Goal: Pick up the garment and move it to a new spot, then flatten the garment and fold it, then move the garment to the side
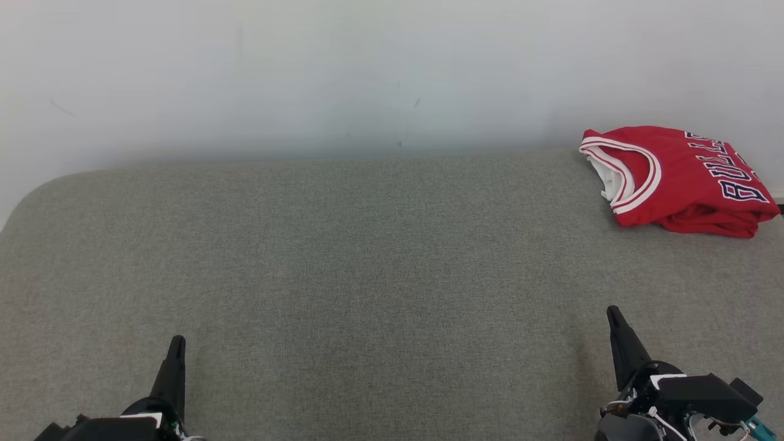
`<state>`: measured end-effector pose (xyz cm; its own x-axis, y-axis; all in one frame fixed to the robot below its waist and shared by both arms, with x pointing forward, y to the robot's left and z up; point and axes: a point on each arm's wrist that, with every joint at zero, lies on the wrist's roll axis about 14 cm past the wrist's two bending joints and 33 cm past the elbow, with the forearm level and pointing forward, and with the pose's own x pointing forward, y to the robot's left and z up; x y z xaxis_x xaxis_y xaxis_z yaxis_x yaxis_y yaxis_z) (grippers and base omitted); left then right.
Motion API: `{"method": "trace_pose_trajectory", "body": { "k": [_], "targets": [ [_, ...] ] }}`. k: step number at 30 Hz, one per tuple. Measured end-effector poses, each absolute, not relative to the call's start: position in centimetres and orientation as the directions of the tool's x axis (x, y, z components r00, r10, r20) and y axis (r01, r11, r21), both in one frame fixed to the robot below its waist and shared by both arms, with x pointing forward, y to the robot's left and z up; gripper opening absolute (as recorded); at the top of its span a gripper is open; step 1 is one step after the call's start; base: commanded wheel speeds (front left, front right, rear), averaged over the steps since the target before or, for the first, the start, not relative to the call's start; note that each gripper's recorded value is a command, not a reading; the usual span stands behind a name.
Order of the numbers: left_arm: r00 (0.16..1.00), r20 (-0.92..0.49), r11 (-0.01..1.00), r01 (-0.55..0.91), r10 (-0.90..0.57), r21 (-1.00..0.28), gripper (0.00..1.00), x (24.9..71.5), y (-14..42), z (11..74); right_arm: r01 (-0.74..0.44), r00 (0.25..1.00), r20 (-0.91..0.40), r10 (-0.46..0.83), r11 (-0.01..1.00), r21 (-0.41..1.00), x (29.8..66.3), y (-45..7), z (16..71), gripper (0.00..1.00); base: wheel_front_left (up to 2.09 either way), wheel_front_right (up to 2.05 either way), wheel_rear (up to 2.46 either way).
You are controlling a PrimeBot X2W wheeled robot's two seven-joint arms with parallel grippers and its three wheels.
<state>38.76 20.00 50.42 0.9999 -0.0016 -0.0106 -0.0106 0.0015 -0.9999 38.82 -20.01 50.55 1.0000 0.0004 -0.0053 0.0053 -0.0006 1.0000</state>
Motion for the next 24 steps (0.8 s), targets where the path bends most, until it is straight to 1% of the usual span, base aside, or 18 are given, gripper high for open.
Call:
{"method": "trace_pose_trajectory", "body": {
  "k": [24],
  "targets": [
    [1.0, -0.009, 0.0, -0.009, -0.001, -1.0, 0.0, 38.78, 19.99, 50.45, 0.004, 1.0, -0.004, -0.001, -0.002, 1.0, 38.84, -20.05, 50.59, 0.0, 0.0, 0.0, 0.0]
  ]
}}
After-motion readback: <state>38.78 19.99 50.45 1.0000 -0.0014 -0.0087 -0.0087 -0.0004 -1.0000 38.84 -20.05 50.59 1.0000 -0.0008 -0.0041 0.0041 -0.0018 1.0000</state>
